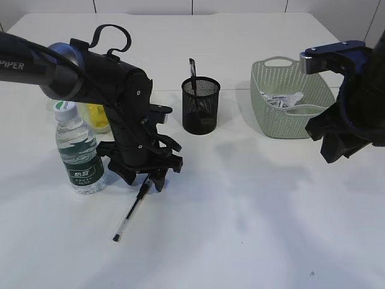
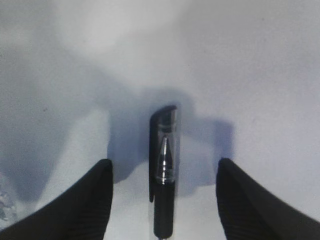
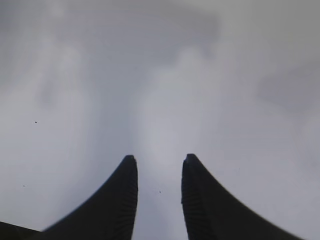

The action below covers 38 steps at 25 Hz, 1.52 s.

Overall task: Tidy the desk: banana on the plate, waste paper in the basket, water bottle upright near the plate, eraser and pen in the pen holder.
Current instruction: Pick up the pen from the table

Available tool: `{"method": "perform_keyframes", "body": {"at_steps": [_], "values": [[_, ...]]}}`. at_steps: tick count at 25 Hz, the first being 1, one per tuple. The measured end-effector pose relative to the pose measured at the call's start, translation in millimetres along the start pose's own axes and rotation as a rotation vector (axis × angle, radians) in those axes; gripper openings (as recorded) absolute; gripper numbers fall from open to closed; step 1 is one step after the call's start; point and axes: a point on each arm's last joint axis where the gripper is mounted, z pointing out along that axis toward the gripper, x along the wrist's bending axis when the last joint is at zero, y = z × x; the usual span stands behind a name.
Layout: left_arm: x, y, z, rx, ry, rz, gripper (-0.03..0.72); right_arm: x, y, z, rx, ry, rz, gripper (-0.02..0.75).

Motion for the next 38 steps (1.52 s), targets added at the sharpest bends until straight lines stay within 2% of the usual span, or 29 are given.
{"method": "perform_keyframes", "body": {"at_steps": [32,35,38], "values": [[-2.3,-0.4,6.6,0.019,-0.017,0.014,0.447,0.1,0.0,0.0,0.000,0.001,0.001,0.230],[-2.4,-0.5,6.6,0.020,-0.018,0.013,0.410,0.1,0.0,0.0,0.000,0.001,0.001,0.230],[-2.3,-0.5,6.8,0.020,-0.017,0.016,0.305,0.1,0.0,0.0,0.000,0.001,0.001,0.230]]}}
